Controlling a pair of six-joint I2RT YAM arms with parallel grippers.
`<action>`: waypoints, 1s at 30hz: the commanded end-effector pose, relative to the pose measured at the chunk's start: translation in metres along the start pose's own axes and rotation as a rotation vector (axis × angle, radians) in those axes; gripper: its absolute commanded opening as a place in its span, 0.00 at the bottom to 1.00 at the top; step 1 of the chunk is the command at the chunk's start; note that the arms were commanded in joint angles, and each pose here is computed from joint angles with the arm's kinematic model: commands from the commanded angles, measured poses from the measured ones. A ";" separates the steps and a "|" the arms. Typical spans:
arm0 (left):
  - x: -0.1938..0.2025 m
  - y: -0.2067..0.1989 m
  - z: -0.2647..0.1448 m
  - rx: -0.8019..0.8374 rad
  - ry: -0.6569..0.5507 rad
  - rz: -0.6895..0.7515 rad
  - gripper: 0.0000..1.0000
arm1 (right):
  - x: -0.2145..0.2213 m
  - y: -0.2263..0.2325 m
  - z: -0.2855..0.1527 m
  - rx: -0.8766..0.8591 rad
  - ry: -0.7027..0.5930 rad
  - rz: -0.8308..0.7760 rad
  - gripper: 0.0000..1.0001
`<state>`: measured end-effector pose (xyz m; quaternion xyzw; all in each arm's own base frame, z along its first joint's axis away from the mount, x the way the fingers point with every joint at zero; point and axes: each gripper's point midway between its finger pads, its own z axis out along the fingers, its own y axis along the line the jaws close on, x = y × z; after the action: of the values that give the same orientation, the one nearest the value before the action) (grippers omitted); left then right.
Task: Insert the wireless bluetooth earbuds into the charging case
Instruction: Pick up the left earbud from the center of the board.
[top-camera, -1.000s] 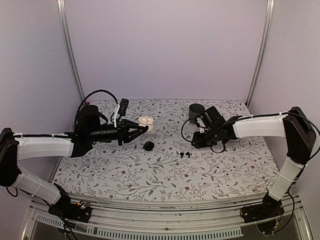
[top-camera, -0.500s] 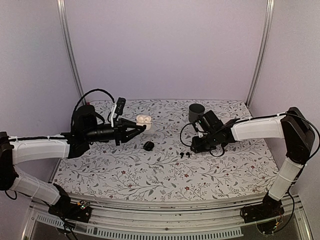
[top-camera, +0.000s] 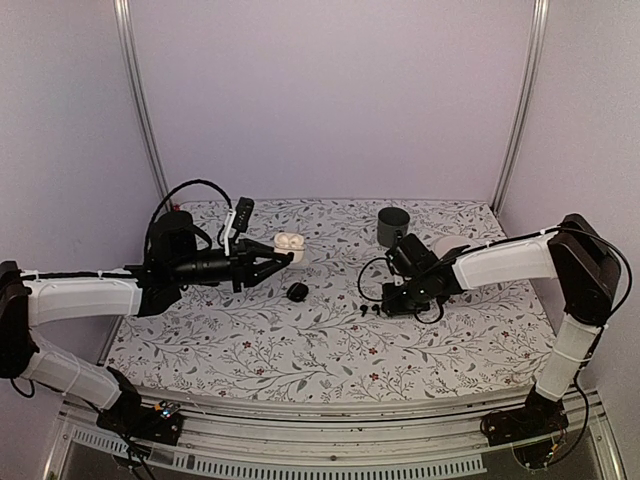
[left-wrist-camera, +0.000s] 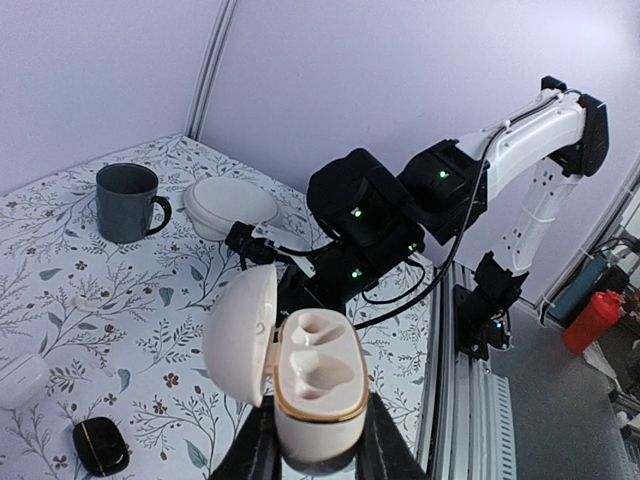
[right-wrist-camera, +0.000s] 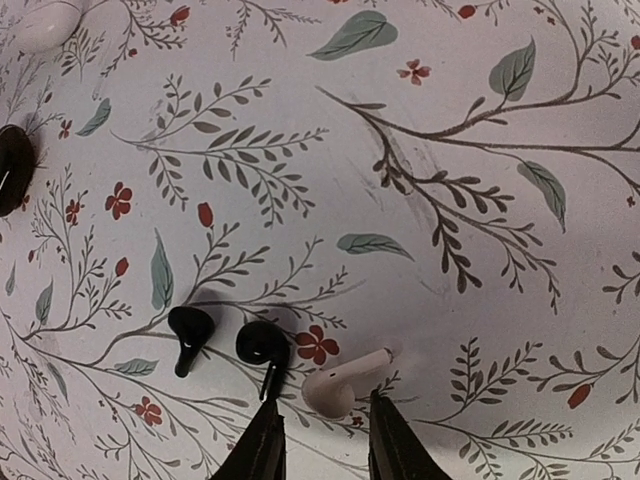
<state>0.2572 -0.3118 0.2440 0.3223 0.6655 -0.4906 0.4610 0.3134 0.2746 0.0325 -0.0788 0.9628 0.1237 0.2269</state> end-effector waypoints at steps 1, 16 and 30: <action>-0.007 0.002 0.000 0.001 -0.017 0.016 0.00 | 0.007 -0.005 0.005 0.060 0.001 0.077 0.31; 0.019 0.005 0.017 -0.216 -0.090 0.178 0.00 | 0.013 -0.009 0.010 0.158 -0.034 0.216 0.31; 0.077 0.022 0.038 -0.318 0.000 0.168 0.00 | 0.005 0.001 0.021 0.145 -0.028 0.197 0.32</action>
<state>0.2596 -0.3393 0.1583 0.3056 0.7157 -0.3373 0.5298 0.3139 0.2770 0.0172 0.0363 0.9680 0.0857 0.2329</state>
